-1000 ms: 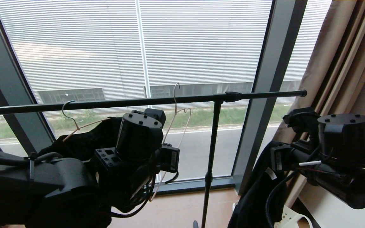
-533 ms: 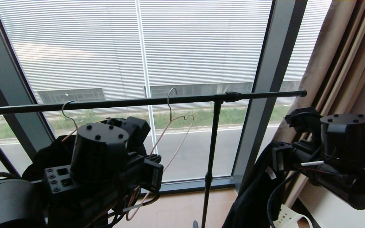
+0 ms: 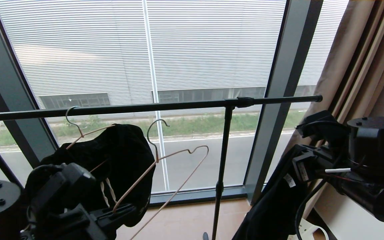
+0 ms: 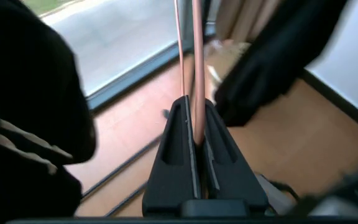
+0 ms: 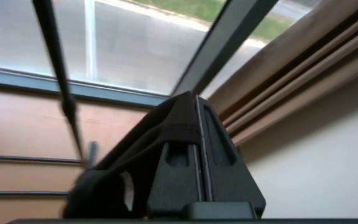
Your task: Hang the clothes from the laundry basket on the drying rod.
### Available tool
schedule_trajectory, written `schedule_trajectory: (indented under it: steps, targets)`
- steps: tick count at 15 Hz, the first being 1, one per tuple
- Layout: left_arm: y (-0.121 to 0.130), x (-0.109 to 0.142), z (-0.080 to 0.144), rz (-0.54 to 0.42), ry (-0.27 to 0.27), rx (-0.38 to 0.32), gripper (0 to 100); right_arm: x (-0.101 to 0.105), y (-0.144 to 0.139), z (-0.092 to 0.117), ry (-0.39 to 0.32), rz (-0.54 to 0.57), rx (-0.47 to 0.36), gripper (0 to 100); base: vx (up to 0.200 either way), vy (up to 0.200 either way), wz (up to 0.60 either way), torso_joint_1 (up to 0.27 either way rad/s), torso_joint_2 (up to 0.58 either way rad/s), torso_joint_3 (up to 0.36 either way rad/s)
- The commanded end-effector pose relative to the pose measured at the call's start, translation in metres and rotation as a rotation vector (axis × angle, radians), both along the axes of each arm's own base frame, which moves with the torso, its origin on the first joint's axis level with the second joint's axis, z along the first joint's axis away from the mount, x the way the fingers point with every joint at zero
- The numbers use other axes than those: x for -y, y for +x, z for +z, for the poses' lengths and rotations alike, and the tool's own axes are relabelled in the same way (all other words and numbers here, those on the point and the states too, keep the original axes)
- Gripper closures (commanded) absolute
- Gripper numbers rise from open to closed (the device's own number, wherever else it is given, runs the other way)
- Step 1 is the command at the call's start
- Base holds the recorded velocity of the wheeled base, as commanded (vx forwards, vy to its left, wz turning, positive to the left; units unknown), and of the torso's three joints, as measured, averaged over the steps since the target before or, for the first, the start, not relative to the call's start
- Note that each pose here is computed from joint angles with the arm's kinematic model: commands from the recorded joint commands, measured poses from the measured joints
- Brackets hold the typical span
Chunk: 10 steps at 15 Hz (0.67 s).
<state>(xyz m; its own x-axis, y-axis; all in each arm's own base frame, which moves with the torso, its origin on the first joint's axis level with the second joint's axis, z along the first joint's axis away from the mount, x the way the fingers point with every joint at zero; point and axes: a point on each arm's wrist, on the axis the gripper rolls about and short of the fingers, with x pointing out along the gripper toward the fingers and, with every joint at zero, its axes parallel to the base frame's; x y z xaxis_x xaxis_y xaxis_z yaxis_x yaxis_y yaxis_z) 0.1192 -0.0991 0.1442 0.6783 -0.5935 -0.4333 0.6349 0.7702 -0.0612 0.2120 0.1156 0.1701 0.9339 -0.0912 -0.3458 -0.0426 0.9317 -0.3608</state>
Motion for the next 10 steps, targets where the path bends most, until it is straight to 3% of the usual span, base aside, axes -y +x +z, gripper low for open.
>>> schedule_trajectory:
  steps: [1,5,10]
  targets:
    - [-0.021,-0.020,-0.004,-0.044,-0.046,0.022,100,-0.001,0.001,0.007,-0.024,-0.001,0.022,100,0.000,0.000,0.00,0.000,0.00,0.000]
    - [-0.025,-0.018,-0.007,-0.170,-0.060,0.004,100,-0.005,0.009,0.011,-0.032,-0.006,0.035,100,0.000,0.000,0.00,0.000,0.00,0.000]
    - [-0.010,0.004,-0.012,-0.279,-0.098,-0.018,100,-0.018,0.021,0.013,-0.048,-0.069,0.067,100,0.000,0.000,0.00,0.000,0.00,0.000]
